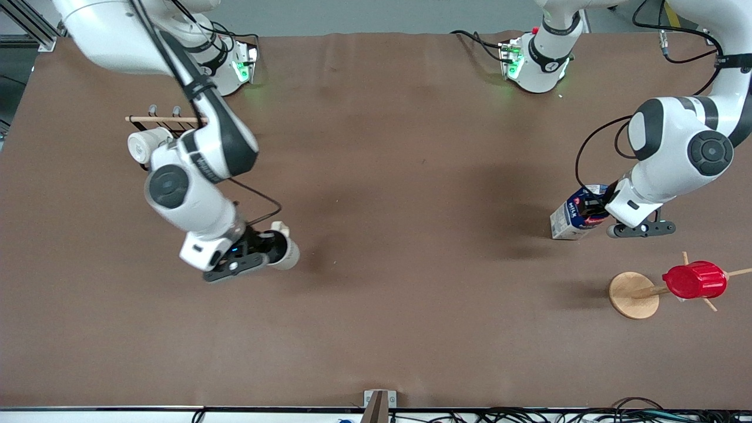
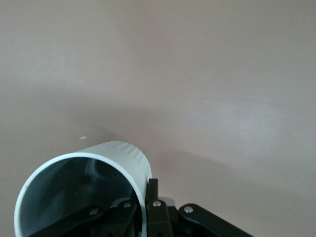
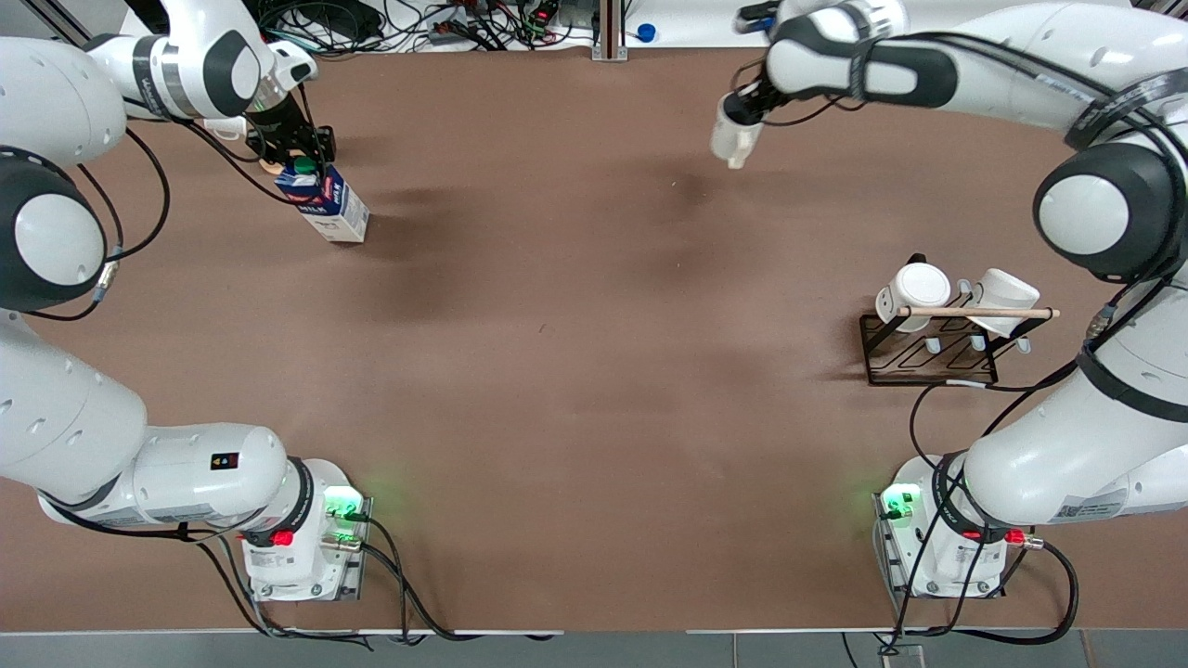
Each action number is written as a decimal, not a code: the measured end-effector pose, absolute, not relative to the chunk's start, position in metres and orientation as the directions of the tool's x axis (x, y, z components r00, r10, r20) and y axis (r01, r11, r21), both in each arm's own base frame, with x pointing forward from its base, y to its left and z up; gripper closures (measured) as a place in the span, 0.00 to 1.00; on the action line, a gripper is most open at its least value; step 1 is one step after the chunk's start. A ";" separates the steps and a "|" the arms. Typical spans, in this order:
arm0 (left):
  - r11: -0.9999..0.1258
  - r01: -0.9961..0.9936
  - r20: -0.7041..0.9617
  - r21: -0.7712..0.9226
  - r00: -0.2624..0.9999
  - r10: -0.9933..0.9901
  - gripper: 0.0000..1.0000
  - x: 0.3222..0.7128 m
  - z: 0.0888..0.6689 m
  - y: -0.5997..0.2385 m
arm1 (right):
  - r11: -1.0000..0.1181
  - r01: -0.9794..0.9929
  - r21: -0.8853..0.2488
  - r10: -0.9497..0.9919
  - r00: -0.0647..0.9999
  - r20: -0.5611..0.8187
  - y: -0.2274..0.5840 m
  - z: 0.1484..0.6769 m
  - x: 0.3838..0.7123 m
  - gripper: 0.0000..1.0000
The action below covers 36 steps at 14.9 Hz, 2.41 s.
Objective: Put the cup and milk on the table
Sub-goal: 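Carry the mug and milk toward the table centre with both grippers, then set the mug down and open the right gripper while the left lowers milk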
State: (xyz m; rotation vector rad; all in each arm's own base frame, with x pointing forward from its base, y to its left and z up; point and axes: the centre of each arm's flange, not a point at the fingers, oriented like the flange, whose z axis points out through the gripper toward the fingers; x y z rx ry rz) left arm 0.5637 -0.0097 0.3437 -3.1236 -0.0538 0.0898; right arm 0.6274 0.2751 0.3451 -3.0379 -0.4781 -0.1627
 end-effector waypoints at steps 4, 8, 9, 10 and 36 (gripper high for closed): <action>-1.000 0.017 -0.063 -0.019 0.998 0.018 0.60 0.581 0.395 -0.020 | -0.954 0.298 -0.002 0.297 0.950 0.101 0.357 0.305 0.587 0.95; -0.998 -0.066 -0.007 -0.006 0.998 -0.066 0.60 0.595 0.440 -0.076 | -0.957 0.289 -0.007 0.287 0.953 0.102 0.411 0.267 0.561 0.95; -0.997 -0.075 0.003 -0.003 0.997 -0.075 0.60 0.597 0.444 -0.091 | -0.958 0.286 -0.012 0.284 0.954 0.101 0.422 0.263 0.557 0.95; -0.997 -0.078 0.010 0.000 0.997 -0.078 0.60 0.598 0.446 -0.106 | -0.959 0.284 -0.014 0.281 0.954 0.102 0.433 0.259 0.552 0.95; -0.999 -0.029 -0.050 -0.020 0.998 -0.028 0.60 0.548 0.330 -0.451 | -0.990 -0.122 0.070 -0.104 0.971 0.214 0.274 0.490 0.608 0.00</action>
